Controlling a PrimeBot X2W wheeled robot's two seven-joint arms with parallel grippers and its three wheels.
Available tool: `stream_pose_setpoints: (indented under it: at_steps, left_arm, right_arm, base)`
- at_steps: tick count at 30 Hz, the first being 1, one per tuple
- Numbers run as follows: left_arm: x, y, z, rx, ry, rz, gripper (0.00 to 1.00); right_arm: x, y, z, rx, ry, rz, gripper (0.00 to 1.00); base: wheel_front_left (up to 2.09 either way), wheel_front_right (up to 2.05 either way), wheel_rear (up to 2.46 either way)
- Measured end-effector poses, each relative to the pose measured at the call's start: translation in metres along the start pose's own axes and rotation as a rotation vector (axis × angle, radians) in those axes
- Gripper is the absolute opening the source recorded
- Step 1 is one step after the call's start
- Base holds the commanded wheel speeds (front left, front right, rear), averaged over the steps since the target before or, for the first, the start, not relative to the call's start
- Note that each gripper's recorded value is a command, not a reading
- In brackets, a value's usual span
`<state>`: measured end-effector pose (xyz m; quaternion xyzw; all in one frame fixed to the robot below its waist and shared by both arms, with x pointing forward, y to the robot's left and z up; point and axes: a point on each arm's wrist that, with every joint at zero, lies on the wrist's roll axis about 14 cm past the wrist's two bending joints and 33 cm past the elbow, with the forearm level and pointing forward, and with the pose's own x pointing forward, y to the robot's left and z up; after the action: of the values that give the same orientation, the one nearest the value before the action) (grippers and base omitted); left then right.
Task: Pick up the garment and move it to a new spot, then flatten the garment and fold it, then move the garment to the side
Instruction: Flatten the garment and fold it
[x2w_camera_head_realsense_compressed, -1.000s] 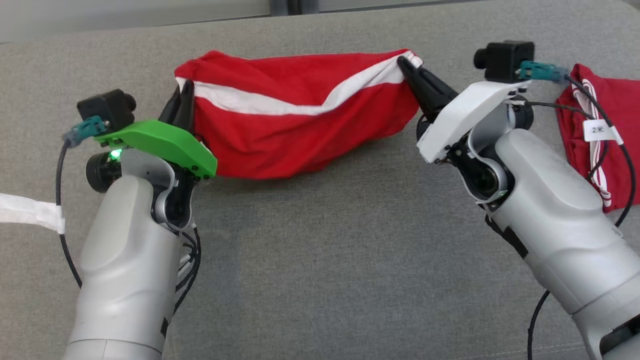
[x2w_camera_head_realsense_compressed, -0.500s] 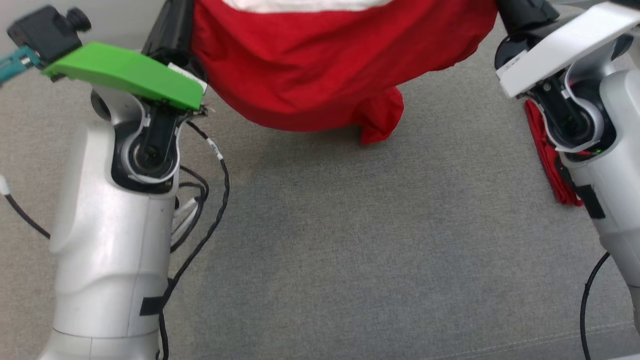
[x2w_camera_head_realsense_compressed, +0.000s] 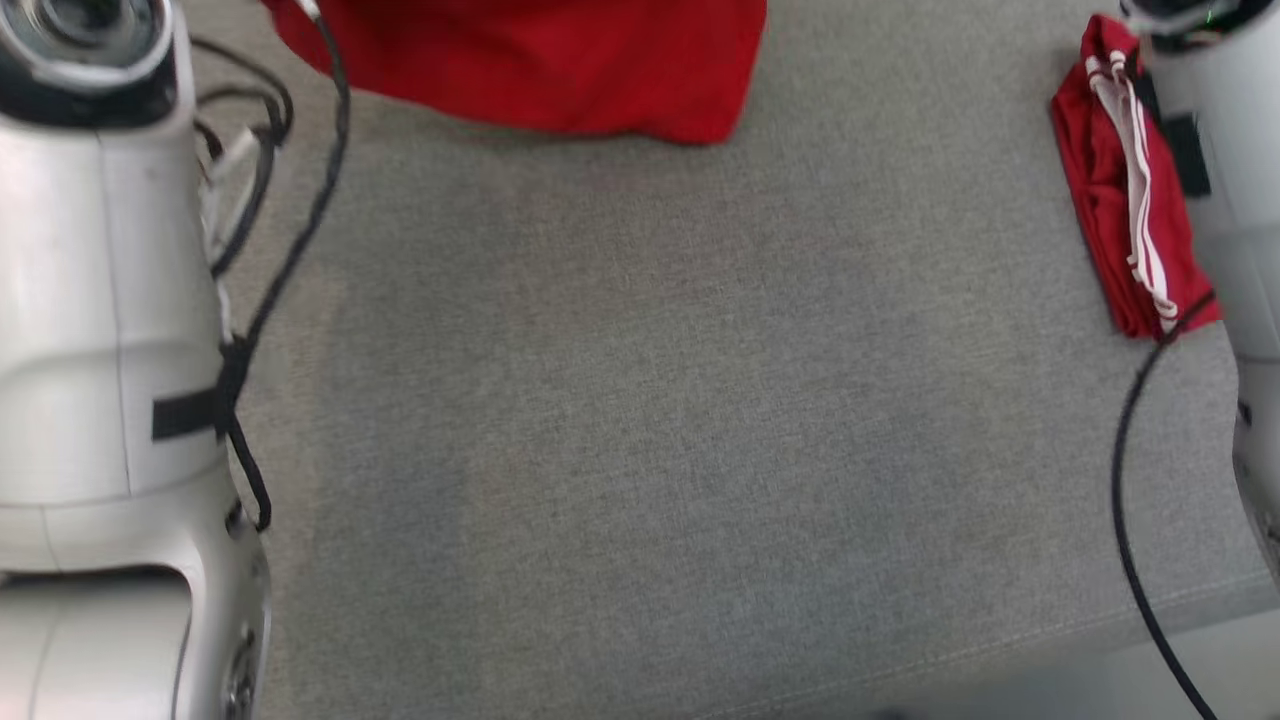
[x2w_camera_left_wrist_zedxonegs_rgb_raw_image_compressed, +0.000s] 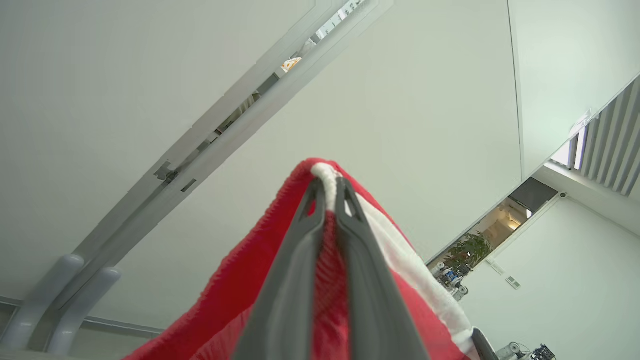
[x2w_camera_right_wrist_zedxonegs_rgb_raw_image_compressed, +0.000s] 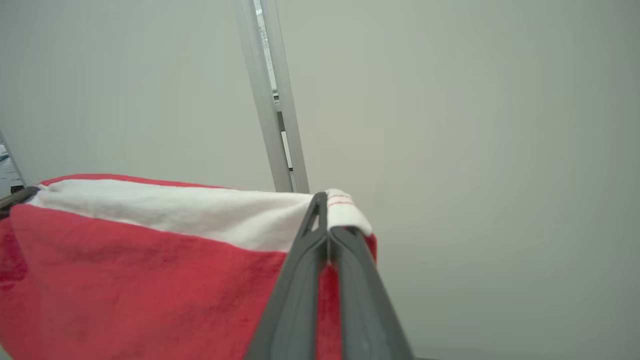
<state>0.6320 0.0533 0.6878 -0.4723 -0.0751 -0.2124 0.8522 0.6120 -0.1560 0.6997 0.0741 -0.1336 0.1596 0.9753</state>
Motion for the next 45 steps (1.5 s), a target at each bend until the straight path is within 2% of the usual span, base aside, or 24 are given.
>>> stream_pose_setpoints:
  at_steps: [4,9,14,17,18,20,22,24,29,32,36,45]
  left_arm:
    - [0.025,0.010,0.003,0.005,-0.077,-0.025,0.00]
    - [0.047,0.002,0.030,-0.031,-0.240,-0.122,0.00]
    - [0.049,0.025,0.043,-0.088,-0.350,-0.147,0.00]
    - [0.041,0.051,0.034,-0.121,-0.350,-0.111,0.00]
    - [0.028,0.078,0.015,-0.111,-0.312,-0.051,0.00]
    - [0.009,0.104,-0.008,-0.102,-0.257,0.016,0.00]
    - [-0.018,0.126,-0.036,-0.089,-0.183,0.086,0.00]
    - [-0.045,0.134,-0.059,-0.076,-0.112,0.123,0.00]
    - [-0.128,0.152,-0.097,-0.096,0.051,0.252,0.00]
    - [-0.174,0.152,-0.105,-0.112,0.119,0.312,0.00]
    - [-0.224,0.139,-0.113,-0.115,0.201,0.352,0.00]
    - [-0.296,0.102,-0.120,-0.102,0.334,0.411,0.00]
  right_arm:
    - [0.023,-0.011,0.004,-0.055,-0.099,-0.023,0.00]
    - [0.042,-0.020,0.022,-0.144,-0.219,-0.026,0.00]
    - [0.049,-0.030,0.016,-0.221,-0.255,-0.028,0.00]
    - [0.049,-0.032,-0.009,-0.253,-0.208,-0.014,0.00]
    - [0.043,-0.029,-0.042,-0.255,-0.140,0.010,0.00]
    - [0.033,-0.024,-0.076,-0.234,-0.062,0.036,0.00]
    - [0.014,-0.021,-0.110,-0.193,0.040,0.052,0.00]
    - [-0.008,-0.022,-0.132,-0.153,0.130,0.058,0.00]
    - [-0.080,-0.006,-0.168,0.036,0.380,0.087,0.00]
    - [-0.126,0.003,-0.172,0.108,0.507,0.102,0.00]
    - [-0.183,0.015,-0.171,0.149,0.654,0.114,0.00]
    - [-0.291,0.029,-0.170,0.206,0.911,0.048,0.00]
  base:
    - [0.00,0.00,0.00]
    - [0.00,0.00,0.00]
    - [0.00,0.00,0.00]
    - [0.00,0.00,0.00]
    - [0.00,0.00,0.00]
    - [0.00,0.00,0.00]
    - [0.00,0.00,0.00]
    - [0.00,0.00,0.00]
    - [0.00,0.00,0.00]
    - [0.00,0.00,0.00]
    - [0.00,0.00,0.00]
    - [0.00,0.00,0.00]
